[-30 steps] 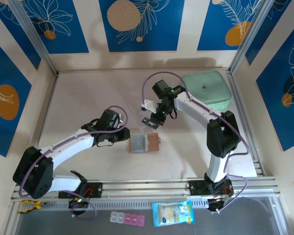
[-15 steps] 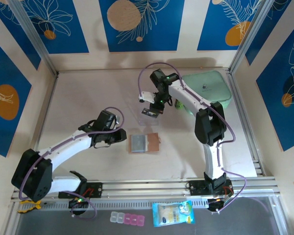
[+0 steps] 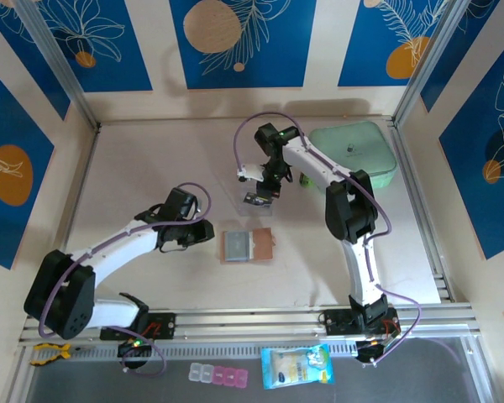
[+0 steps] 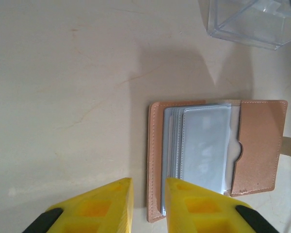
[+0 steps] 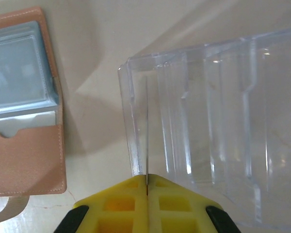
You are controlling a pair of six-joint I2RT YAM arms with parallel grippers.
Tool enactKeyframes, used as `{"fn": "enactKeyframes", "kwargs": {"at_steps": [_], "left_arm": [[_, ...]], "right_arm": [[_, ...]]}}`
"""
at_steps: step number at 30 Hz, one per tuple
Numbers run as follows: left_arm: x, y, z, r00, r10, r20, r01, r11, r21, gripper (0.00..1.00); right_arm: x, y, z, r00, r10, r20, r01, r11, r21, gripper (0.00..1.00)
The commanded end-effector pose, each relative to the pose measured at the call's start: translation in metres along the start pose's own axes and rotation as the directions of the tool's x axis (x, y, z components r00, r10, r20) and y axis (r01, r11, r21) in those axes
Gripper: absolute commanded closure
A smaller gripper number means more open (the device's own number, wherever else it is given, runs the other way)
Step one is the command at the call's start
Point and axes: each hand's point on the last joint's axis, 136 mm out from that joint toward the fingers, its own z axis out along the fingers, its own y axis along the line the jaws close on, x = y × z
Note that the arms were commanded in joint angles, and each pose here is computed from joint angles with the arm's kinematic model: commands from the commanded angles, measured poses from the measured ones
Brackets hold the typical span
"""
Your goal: Take the credit cards out of the card holder
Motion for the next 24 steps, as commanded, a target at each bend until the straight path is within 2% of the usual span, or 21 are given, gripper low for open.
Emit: {"fn": "enactKeyframes", "kwargs": {"at_steps": [1,12,14,19,24], "left_arm": [[-0.002,-0.001,-0.001,1.0,0.001,-0.006,-0.001,1.0,0.011,0.75],[-0.006,-0.004,0.003,1.0,-0.004,-0.015,0.004,1.0,0.023,0.76],[-0.006,-0.003,0.003,1.0,-0.005,-0.017,0.006,1.0,0.023,0.75],[-0.007,-0.004,0.001,1.0,-0.003,-0.011,0.003,1.0,0.025,0.76],[-0.008,-0.007,0.001,1.0,0.003,-0.014,-0.002,0.999,0.035,0.76]], "right_arm": [[-0.002,0.015,0.005,1.0,-0.008,0.018,0.009,0.995,-0.099,1.0],[0.0,0.026,0.026,1.0,0.004,-0.002,-0.004,0.984,-0.178,1.0],[-0.002,0.027,0.026,1.0,0.002,0.0,-0.002,0.984,-0.179,0.96],[-0.008,0.022,0.013,1.0,-0.001,0.015,0.003,0.991,-0.135,0.84],[-0.014,0.01,-0.01,0.999,-0.01,0.042,0.011,1.0,-0.023,0.8]]}}
